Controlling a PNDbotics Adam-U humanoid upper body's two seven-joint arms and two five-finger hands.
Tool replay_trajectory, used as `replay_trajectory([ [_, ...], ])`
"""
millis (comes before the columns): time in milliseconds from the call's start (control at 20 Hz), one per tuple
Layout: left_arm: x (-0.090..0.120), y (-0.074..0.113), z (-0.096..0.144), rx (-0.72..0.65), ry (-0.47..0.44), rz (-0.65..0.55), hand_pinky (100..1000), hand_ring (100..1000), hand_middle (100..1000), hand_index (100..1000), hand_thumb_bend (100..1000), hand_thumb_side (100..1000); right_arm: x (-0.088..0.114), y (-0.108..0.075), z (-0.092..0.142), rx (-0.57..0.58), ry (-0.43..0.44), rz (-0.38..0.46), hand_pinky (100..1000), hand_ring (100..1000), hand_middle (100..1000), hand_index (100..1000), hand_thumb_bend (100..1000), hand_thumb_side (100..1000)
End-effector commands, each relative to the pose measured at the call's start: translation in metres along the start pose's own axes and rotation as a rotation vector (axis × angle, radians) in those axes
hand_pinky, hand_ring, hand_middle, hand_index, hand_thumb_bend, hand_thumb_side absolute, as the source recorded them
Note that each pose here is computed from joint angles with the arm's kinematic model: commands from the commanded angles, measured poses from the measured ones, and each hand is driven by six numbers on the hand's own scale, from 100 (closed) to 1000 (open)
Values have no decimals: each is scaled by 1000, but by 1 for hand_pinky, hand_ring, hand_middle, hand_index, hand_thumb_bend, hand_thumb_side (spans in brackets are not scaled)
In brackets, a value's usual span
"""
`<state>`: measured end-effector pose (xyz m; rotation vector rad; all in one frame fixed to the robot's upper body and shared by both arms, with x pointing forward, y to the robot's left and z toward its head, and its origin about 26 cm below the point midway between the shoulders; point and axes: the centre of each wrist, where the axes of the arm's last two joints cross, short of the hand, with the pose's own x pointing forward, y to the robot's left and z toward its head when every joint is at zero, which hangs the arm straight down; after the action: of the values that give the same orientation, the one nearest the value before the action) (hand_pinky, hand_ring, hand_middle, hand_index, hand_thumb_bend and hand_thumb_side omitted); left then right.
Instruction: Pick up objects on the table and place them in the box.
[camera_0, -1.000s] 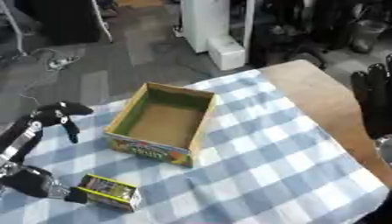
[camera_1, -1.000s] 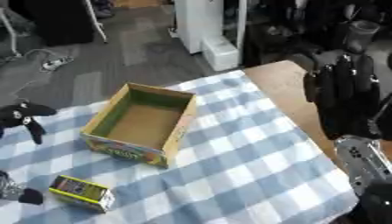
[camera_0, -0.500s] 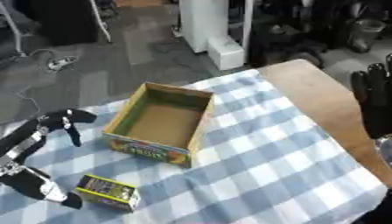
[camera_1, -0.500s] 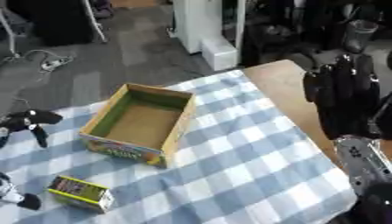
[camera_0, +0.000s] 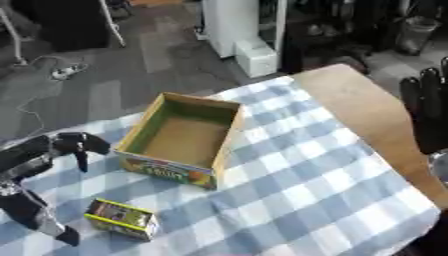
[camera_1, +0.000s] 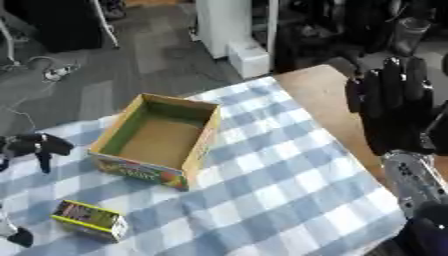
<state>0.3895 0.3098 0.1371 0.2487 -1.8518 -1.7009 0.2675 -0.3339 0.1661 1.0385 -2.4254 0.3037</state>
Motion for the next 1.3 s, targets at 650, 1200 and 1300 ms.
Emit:
replay_trajectory([
  [650, -12, 23, -3, -177, 71, -72, 749, 690, 821, 860, 923, 449, 6, -2, -14, 140, -73, 57, 349, 284, 258, 425, 100, 843],
  [1200, -14, 19, -11, -250, 98, -18, 1000, 909, 914, 901, 946, 434, 6, -2, -16, 140, -74, 50, 348, 284, 258, 424, 100, 842],
  [1300, -14, 18, -12, -258, 105, -15, 1000, 903, 913, 900, 946, 429, 6, -2, -16, 140, -75, 50, 348, 284, 258, 424, 100, 842],
])
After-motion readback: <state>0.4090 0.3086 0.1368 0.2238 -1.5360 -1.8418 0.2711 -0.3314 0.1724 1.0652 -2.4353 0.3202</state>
